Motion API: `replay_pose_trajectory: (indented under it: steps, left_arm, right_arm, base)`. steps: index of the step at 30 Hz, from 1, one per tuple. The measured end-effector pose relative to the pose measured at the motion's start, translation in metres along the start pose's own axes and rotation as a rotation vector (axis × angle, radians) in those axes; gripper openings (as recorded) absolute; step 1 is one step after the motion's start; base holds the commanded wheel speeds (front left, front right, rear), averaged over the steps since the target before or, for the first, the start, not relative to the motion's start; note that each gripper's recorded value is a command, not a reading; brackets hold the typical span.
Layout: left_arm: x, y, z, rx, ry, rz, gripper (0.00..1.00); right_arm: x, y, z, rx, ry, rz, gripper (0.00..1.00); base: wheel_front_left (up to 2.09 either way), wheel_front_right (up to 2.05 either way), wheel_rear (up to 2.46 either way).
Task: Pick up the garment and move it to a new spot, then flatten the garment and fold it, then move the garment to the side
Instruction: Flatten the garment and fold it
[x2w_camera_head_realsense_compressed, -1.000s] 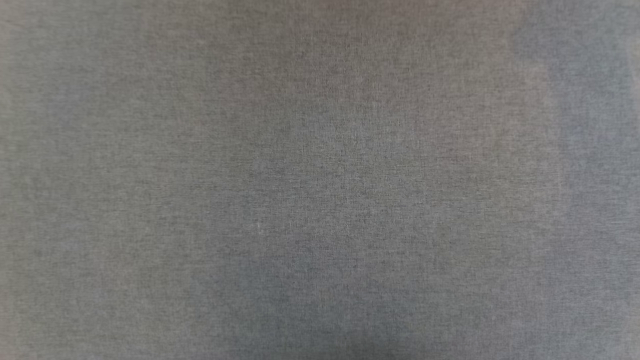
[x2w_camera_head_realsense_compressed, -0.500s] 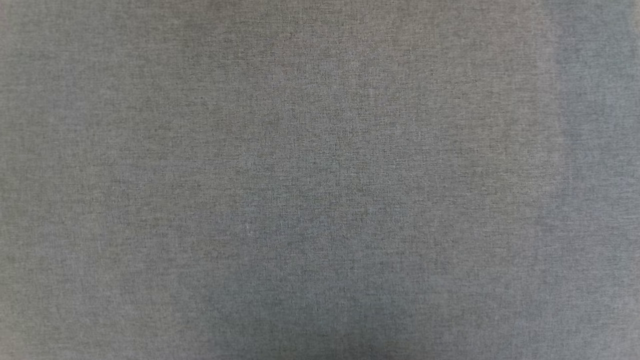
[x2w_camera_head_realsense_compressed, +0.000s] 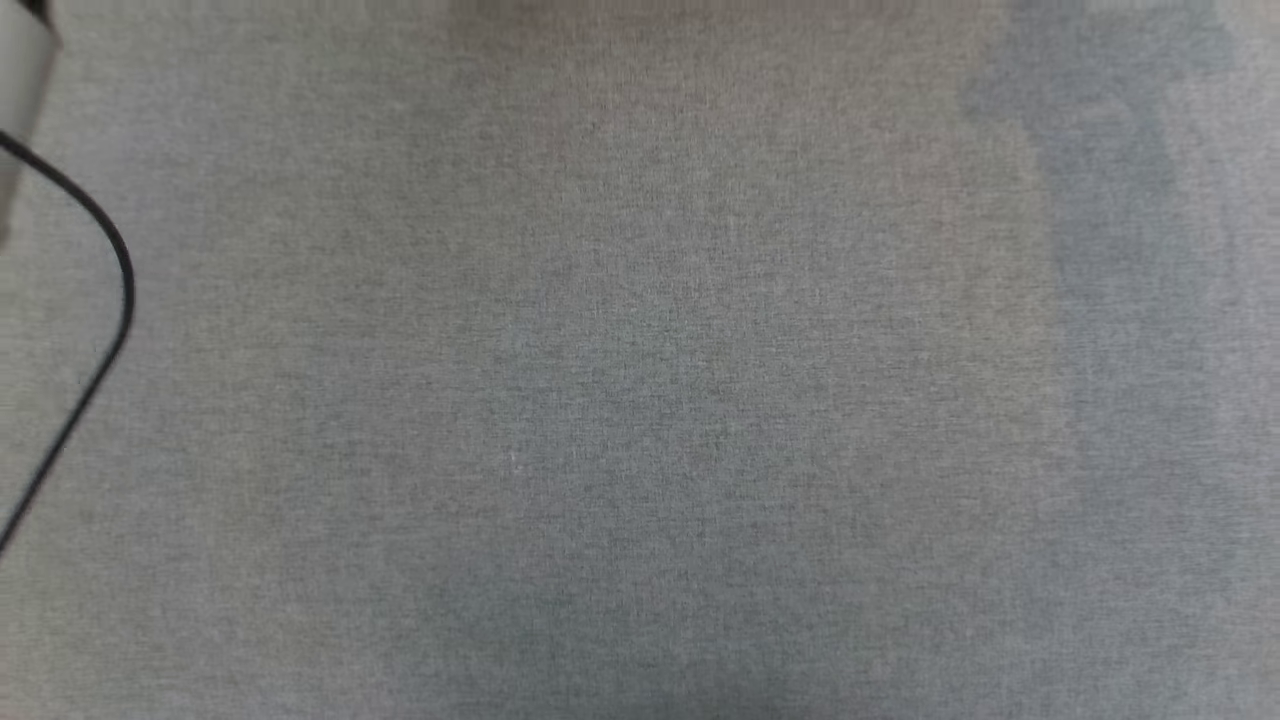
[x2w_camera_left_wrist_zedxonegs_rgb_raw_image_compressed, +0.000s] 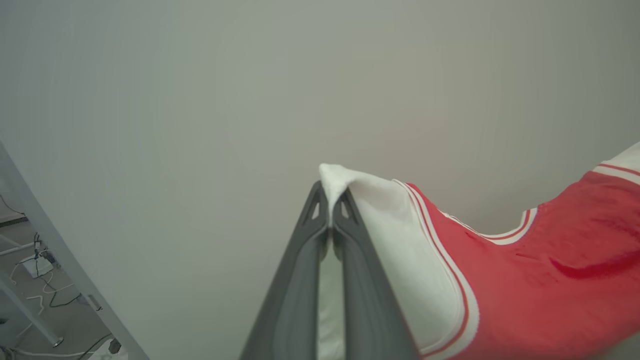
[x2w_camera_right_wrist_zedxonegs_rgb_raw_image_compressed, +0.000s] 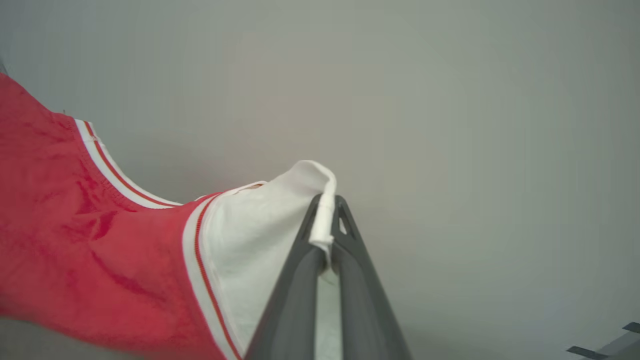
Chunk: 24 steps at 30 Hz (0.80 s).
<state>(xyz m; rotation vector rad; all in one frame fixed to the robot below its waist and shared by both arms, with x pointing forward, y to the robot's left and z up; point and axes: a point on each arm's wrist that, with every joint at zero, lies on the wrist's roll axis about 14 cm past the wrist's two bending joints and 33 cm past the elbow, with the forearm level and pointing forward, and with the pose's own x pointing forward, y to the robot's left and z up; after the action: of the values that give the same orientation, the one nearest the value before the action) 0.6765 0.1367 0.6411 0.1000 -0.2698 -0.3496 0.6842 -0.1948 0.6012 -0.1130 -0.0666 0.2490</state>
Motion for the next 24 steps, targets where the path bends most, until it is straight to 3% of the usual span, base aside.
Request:
replay_pose_trajectory:
  steps: [8,19,24]
  left_arm:
    - [-0.057,0.002,-0.035,-0.101,0.114,0.049,0.0]
    - [-0.163,-0.031,-0.073,-0.253,0.228,0.122,0.0]
    - [-0.215,-0.045,-0.087,-0.271,0.287,0.147,0.0]
  right_arm:
    - [-0.048,0.016,-0.038,0.114,0.077,-0.002,0.0]
    - [-0.131,0.049,-0.089,0.16,0.222,0.058,0.0]
    - [-0.17,0.068,-0.106,0.199,0.266,0.084,0.0]
  base:
    - [0.0,0.0,0.0]
    - [0.0,0.0,0.0]
    - [0.0,0.0,0.0]
